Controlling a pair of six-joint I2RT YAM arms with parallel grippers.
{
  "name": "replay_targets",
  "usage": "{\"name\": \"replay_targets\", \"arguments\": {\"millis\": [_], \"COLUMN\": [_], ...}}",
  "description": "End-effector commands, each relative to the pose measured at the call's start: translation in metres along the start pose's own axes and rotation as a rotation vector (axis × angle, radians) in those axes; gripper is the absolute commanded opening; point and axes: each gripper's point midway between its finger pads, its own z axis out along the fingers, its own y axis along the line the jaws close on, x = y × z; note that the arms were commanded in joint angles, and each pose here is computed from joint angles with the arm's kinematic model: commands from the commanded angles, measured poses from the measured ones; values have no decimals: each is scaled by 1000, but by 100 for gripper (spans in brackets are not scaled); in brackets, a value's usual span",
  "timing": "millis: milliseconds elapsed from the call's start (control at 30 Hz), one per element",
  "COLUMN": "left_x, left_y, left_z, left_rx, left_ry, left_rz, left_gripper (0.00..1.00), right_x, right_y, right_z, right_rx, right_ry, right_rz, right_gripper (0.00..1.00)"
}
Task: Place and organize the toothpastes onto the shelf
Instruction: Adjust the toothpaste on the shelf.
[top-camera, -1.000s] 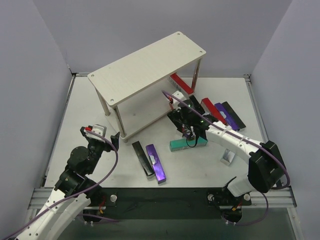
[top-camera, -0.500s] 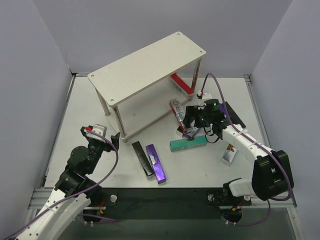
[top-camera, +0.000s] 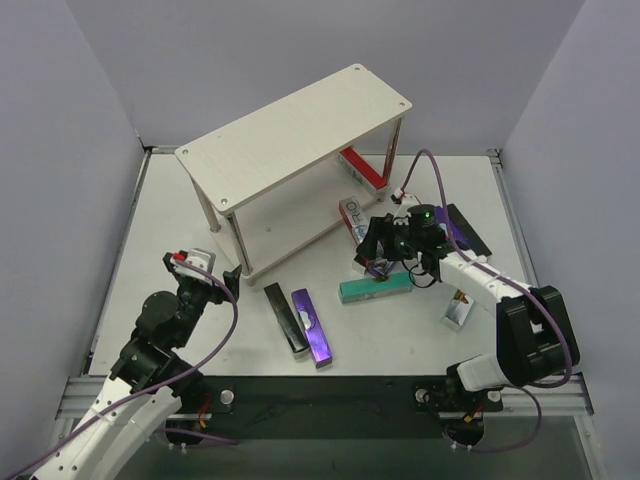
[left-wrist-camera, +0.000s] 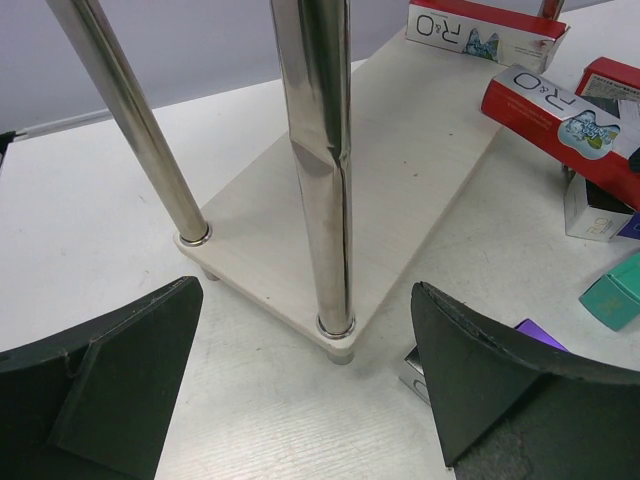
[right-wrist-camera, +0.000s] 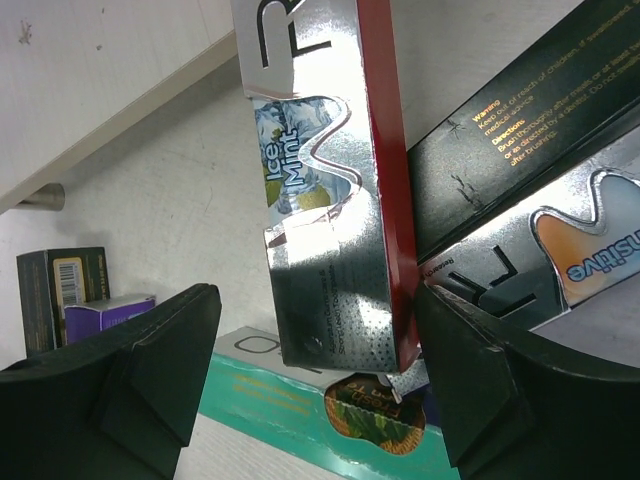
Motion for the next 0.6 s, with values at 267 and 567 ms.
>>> {"name": "replay_targets", "arguments": {"millis": [267,567], "left_x": [-14,-14], "left_y": [-1,-1], "left_z": [3,3], "left_rx": [7,5], "left_ry": [-48,-48], "left_rz": [-20,-19], "left_gripper": [97,97], "right_x": [9,2], "right_y": [-5,3], "right_z": [15,12], "right_rx": [-12,35], "right_ry": [22,44], "right_rz": [-40,-184], "right_gripper": [66,38]}}
